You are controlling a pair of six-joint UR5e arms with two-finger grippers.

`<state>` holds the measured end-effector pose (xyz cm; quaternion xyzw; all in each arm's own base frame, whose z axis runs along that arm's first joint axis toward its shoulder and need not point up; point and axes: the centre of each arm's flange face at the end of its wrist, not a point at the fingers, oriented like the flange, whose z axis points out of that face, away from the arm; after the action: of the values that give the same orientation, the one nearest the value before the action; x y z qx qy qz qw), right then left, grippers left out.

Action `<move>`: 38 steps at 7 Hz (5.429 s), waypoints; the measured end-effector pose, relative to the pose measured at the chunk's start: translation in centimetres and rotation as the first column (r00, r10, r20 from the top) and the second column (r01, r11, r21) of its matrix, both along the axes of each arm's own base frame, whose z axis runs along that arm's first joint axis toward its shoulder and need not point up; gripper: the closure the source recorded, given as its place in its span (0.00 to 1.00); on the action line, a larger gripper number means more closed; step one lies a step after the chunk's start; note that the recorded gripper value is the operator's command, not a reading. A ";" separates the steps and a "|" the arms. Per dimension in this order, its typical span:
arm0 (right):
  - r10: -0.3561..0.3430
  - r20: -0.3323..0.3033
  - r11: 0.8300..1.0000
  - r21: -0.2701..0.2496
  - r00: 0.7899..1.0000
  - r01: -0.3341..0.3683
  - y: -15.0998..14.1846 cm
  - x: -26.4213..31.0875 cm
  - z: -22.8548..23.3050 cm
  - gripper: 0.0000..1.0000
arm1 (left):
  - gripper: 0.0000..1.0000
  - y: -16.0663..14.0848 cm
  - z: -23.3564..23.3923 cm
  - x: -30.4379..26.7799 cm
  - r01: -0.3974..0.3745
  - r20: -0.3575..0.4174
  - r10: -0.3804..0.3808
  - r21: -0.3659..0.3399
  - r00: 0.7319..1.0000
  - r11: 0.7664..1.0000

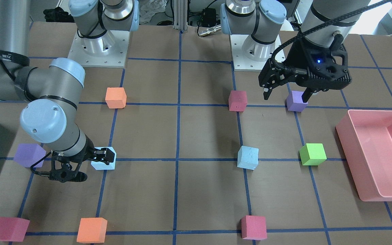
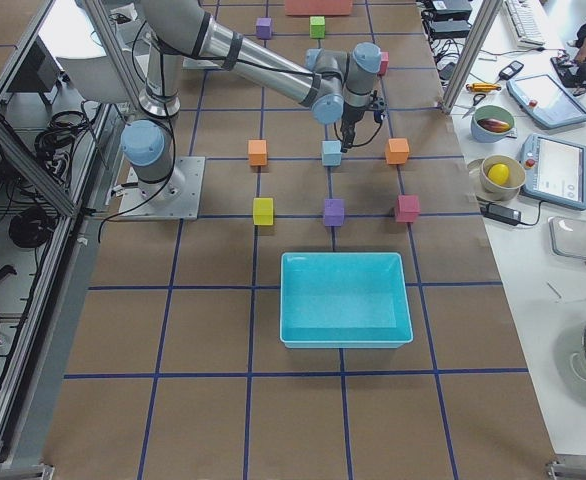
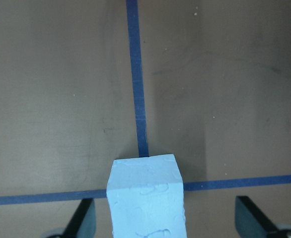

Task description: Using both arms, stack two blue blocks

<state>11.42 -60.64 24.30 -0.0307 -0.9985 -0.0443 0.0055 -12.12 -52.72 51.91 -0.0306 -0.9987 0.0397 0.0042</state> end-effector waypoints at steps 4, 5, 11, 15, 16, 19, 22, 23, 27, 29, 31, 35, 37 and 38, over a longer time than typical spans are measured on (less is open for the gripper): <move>-0.004 0.036 0.998 0.058 0.999 0.001 1.6 0.4 -3.5 0.63 | 0.00 0.2 0.2 -0.1 0.002 0.000 -0.002 -0.004 1.000 1.000; -0.004 0.037 0.998 0.057 0.999 0.001 1.7 0.4 -3.6 1.00 | 0.00 0.2 0.3 -0.2 0.004 0.000 -0.004 -0.005 1.000 1.000; -0.110 0.080 0.992 0.062 0.991 0.105 4.9 6.9 0.5 1.00 | 0.00 -0.3 -1.6 -0.3 0.006 0.001 -0.006 0.032 1.000 0.999; -0.074 0.087 0.982 0.178 0.993 0.057 15.9 20.0 0.8 1.00 | 0.00 -2.7 -11.9 -0.4 0.010 0.000 -0.010 0.113 1.000 0.994; -0.061 0.091 0.985 0.166 0.994 0.045 17.5 20.7 -0.9 1.00 | 0.00 -2.9 -14.4 -0.4 0.011 0.000 -0.011 0.104 1.000 0.995; -0.041 0.117 0.995 0.099 0.992 0.029 19.4 22.0 -3.3 1.00 | 0.00 -3.2 -18.9 -0.4 0.011 0.002 -0.011 0.082 1.000 0.997; 0.009 0.121 0.996 0.091 0.993 -0.020 20.8 23.5 -3.5 0.44 | 0.00 -3.4 -22.0 -0.3 0.012 0.003 -0.013 0.077 1.000 0.997; 0.025 0.119 0.995 0.089 0.993 -0.035 21.0 23.7 -3.6 0.00 | 0.00 -3.5 -22.9 -0.3 0.013 0.003 -0.013 0.077 1.000 0.997; 0.078 0.079 0.995 0.057 0.994 -0.082 20.5 23.3 -3.4 0.00 | 0.00 -3.0 -27.4 -0.4 0.024 0.003 -0.024 0.067 1.000 0.997; 0.059 0.084 0.998 0.031 0.995 -0.062 19.3 22.9 -1.8 0.00 | 0.00 -3.0 -29.0 -0.5 0.045 0.003 -0.045 0.084 0.999 0.995; 0.023 0.093 1.000 -0.008 0.995 -0.022 16.5 21.4 3.2 0.00 | 0.00 -3.3 -30.1 -0.6 0.063 0.004 -0.064 0.086 0.998 0.994; -0.003 0.091 0.998 -0.062 0.996 0.008 10.4 12.0 15.6 0.00 | 0.63 -3.9 -32.5 -0.7 0.082 0.010 -0.083 0.094 0.996 0.992; 0.064 0.025 0.995 -0.074 0.998 -0.062 9.8 6.5 19.4 0.00 | 1.00 -4.0 -32.8 -0.8 0.081 0.003 -0.082 0.095 0.997 0.992; 0.066 -0.028 0.992 -0.105 0.997 -0.069 10.6 4.7 21.6 0.00 | 1.00 -4.0 -32.5 -1.2 0.072 0.002 -0.072 0.092 0.997 0.993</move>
<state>16.14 -50.03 45.87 0.0022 -0.9998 0.0094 0.0178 -13.29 -56.68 19.41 -0.0665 -0.9978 -0.0064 0.0044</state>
